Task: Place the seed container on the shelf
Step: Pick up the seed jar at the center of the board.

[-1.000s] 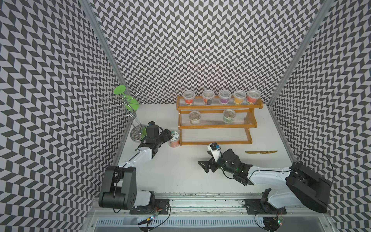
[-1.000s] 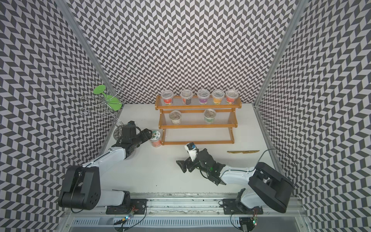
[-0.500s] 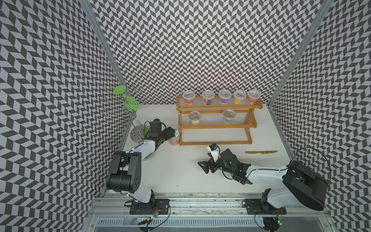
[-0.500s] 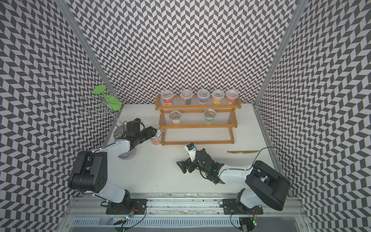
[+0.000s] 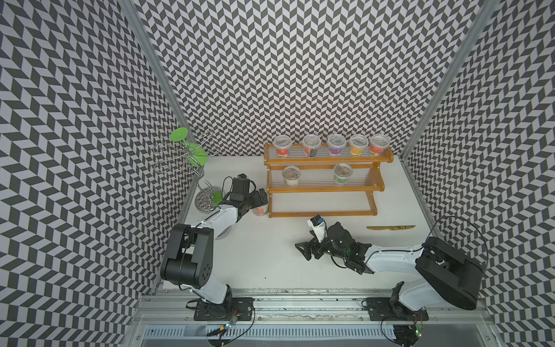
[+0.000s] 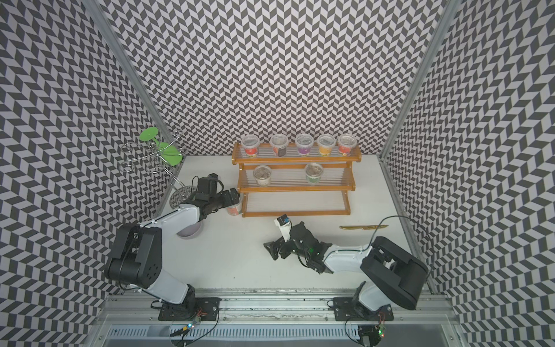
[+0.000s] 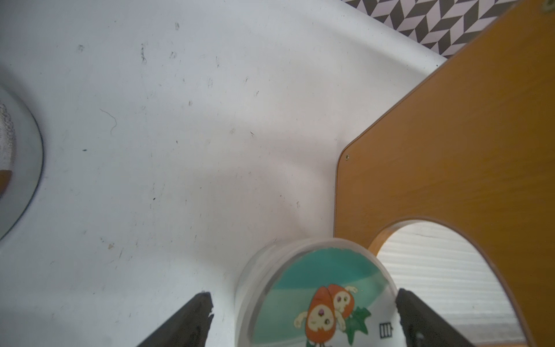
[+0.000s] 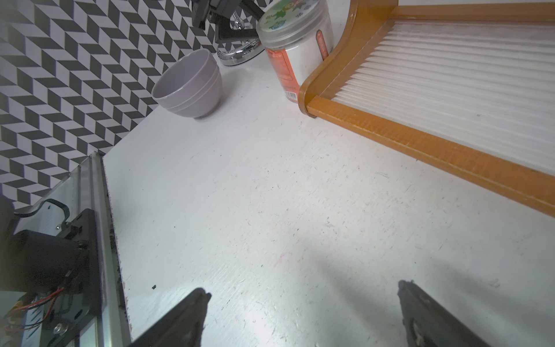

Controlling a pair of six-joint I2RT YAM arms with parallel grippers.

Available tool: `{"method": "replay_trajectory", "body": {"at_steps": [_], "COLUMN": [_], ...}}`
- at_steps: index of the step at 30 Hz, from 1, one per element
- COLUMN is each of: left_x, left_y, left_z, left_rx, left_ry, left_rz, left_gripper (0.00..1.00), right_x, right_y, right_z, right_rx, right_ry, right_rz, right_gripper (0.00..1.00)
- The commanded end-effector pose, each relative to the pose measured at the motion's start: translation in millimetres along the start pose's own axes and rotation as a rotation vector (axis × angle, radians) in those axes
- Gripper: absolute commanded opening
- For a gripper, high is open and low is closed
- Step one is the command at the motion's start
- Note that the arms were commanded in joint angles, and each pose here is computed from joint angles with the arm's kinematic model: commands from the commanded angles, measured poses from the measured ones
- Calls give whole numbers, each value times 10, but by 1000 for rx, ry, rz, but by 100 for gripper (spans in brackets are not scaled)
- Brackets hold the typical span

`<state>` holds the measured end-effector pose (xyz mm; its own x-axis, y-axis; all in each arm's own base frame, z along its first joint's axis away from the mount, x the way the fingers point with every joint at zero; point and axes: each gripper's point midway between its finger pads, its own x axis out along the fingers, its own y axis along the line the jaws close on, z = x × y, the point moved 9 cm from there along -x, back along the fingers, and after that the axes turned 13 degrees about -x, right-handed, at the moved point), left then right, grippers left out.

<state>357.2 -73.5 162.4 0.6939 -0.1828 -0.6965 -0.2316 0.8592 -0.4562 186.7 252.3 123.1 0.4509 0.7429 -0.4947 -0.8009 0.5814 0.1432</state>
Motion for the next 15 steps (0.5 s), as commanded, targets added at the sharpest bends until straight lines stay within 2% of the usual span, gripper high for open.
{"method": "replay_trajectory", "body": {"at_steps": [1,15], "left_x": [-70,-49], "left_y": [-23,-81], "left_z": [-19,-159], "left_rx": [60,132], "left_ry": [-28,-25], "left_rz": [23,15], "left_gripper": [99,100], "right_x": [42,26], "right_y": [28,24], "right_z": [77,45], "right_rx": [-18,-22], "right_ry": [-19,-3], "right_rz": [13,10], "right_gripper": [100,99]}}
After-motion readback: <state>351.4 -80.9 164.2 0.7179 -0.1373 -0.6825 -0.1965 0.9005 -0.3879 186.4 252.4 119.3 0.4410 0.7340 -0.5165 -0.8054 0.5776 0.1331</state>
